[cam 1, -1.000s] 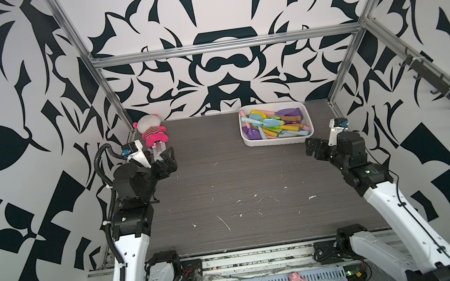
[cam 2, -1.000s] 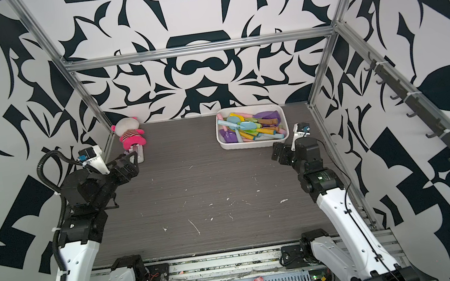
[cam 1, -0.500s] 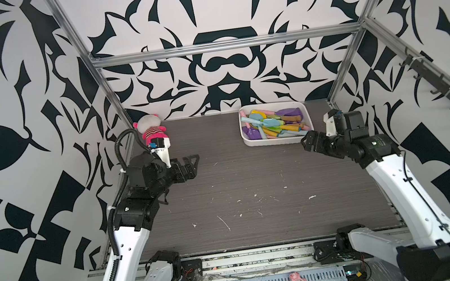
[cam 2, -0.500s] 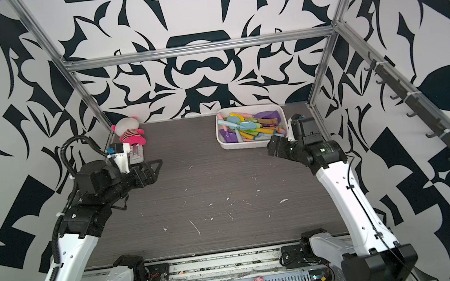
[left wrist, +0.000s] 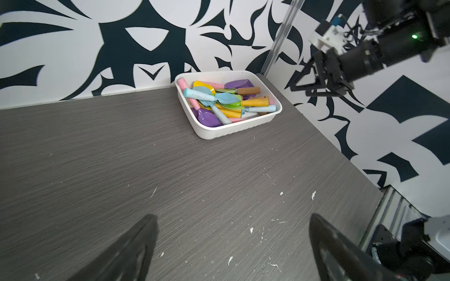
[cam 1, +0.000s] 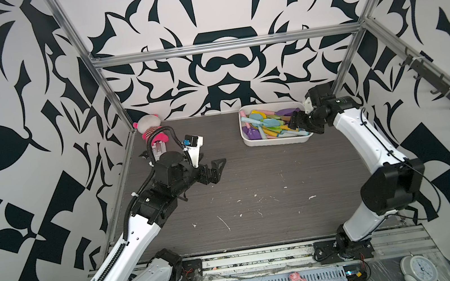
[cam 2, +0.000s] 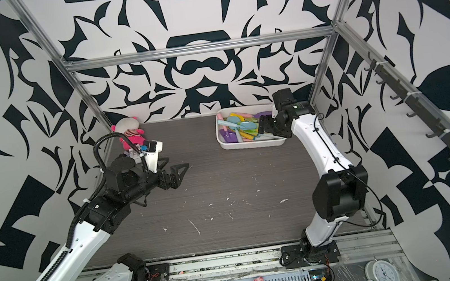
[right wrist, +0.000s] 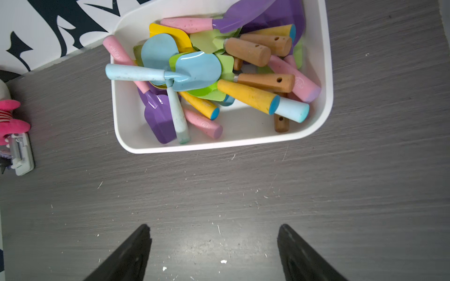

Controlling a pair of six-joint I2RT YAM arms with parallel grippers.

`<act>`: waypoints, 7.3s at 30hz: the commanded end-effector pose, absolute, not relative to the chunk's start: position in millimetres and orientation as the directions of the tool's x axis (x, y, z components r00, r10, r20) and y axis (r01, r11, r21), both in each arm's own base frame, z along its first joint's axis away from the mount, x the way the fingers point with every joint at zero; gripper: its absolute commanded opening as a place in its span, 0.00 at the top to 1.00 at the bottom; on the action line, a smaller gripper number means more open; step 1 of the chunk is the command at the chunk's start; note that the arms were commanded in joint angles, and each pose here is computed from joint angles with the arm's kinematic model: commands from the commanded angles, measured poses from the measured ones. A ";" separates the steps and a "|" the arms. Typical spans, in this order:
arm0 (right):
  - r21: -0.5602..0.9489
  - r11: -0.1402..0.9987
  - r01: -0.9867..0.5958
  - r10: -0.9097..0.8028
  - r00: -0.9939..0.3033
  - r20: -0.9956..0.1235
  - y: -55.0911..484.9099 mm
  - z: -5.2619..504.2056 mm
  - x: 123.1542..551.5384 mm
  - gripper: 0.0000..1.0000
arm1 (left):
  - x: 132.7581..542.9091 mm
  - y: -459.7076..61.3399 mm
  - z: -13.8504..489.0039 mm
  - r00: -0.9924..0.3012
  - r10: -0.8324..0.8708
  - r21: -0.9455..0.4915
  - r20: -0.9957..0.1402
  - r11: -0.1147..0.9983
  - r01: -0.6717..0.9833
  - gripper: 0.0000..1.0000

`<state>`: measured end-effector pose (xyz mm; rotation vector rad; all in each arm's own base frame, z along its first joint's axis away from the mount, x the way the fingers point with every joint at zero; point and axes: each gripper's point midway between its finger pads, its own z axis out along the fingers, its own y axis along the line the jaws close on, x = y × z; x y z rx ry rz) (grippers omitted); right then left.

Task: Take the shovel out of the storage box
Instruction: Pick up the shovel from the storage box, then place the shovel at the center of the board.

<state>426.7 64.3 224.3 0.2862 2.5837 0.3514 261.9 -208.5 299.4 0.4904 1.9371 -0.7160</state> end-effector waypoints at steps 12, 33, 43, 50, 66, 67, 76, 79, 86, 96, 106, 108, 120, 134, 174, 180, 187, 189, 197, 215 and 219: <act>0.659 0.726 0.197 0.500 -0.809 -0.308 114.0 209.6 529.9 0.29 | 253.7 -216.6 284.1 -0.393 0.084 -0.211 -0.916 0.732 0.648 0.01; 0.739 0.348 0.576 0.838 -0.544 0.030 139.8 133.7 560.7 0.38 | 288.9 -224.6 274.5 -0.379 0.044 -0.204 -0.925 0.783 0.588 0.01; 0.720 0.272 0.639 0.875 -0.475 0.091 146.6 105.4 570.1 0.44 | 292.6 -218.7 278.7 -0.351 0.042 -0.177 -0.935 0.804 0.568 0.01; 0.700 0.224 0.678 0.910 -0.403 0.099 139.8 86.6 574.1 0.46 | 296.2 -215.4 278.6 -0.345 0.051 -0.158 -0.937 0.820 0.550 0.01; 0.693 0.206 0.690 0.943 -0.330 0.049 129.1 86.8 573.3 0.83 | 300.7 -212.2 284.4 -0.316 0.068 -0.120 -0.946 0.834 0.539 0.01; 0.695 0.206 0.689 0.943 -0.330 0.048 128.8 87.5 571.7 0.87 | 301.1 -212.6 284.9 -0.315 0.068 -0.119 -0.947 0.834 0.539 0.01; 0.725 0.261 0.637 0.930 -0.367 -0.012 127.1 120.8 557.3 1.00 | 306.2 -220.8 283.3 -0.313 0.068 -0.124 -0.947 0.822 0.556 0.01; 0.735 0.270 0.622 0.925 -0.378 -0.020 127.4 128.4 553.0 1.00 | 310.3 -227.1 283.4 -0.321 0.072 -0.131 -0.944 0.812 0.568 0.01; 0.754 0.335 0.565 0.891 -0.451 -0.058 133.5 152.0 549.3 1.00 | 322.2 -236.4 287.2 -0.334 0.054 -0.154 -0.941 0.810 0.566 0.01; 0.715 0.550 0.431 0.779 -0.574 -0.253 130.2 196.9 540.2 1.00 | 334.6 -250.2 293.1 -0.332 0.078 -0.146 -0.940 0.787 0.599 0.01; 0.633 0.724 0.276 0.619 -0.666 -0.417 128.3 230.7 525.3 1.00 | 347.1 -266.6 295.2 -0.328 0.091 -0.158 -0.940 0.736 0.658 0.01; 0.619 0.743 0.255 0.596 -0.673 -0.438 127.7 235.7 523.2 1.00 | 345.9 -274.8 298.9 -0.314 0.092 -0.162 -0.945 0.703 0.693 0.01; 0.622 0.777 0.091 0.479 -0.726 -0.493 147.6 263.2 504.5 1.00 | 375.8 -318.5 289.3 -0.308 0.193 -0.118 -0.932 0.641 0.758 0.01; 0.655 0.756 0.018 0.438 -0.757 -0.485 168.8 276.0 484.5 1.00 | 406.0 -367.3 257.2 -0.321 0.322 -0.061 -0.891 0.615 0.786 0.09; 0.702 0.712 -0.003 0.420 -0.800 -0.429 198.6 275.0 464.8 1.00 | 430.2 -379.6 210.2 -0.316 0.472 0.031 -0.823 0.593 0.805 0.81; 0.702 0.712 -0.020 0.407 -0.803 -0.435 200.4 277.4 462.5 1.00 | 420.4 -378.0 222.3 -0.302 0.468 0.024 -0.830 0.571 0.821 0.93; 0.706 0.706 -0.054 0.406 -0.786 -0.466 199.6 290.6 456.3 0.71 | 412.3 -365.5 235.6 -0.328 0.431 0.004 -0.841 0.610 0.792 0.99; 0.705 0.705 -0.073 0.406 -0.774 -0.486 198.4 298.2 453.7 0.55 | 410.2 -360.5 238.1 -0.337 0.418 -0.002 -0.844 0.625 0.781 0.99; 0.645 0.754 -0.123 0.416 -0.670 -0.615 176.5 330.6 438.9 0.26 | 408.5 -326.6 248.9 -0.412 0.335 -0.058 -0.848 0.712 0.699 1.00; 0.482 0.872 -0.085 0.320 -0.646 -0.693 140.2 334.7 398.7 0.04 | 455.9 -224.8 228.1 -0.677 0.095 -0.166 -0.730 0.936 0.311 1.00; 0.467 0.884 -0.037 0.321 -0.678 -0.661 135.2 325.4 396.4 0.05 | 466.7 -226.7 219.3 -0.716 0.060 -0.188 -0.695 0.946 0.262 1.00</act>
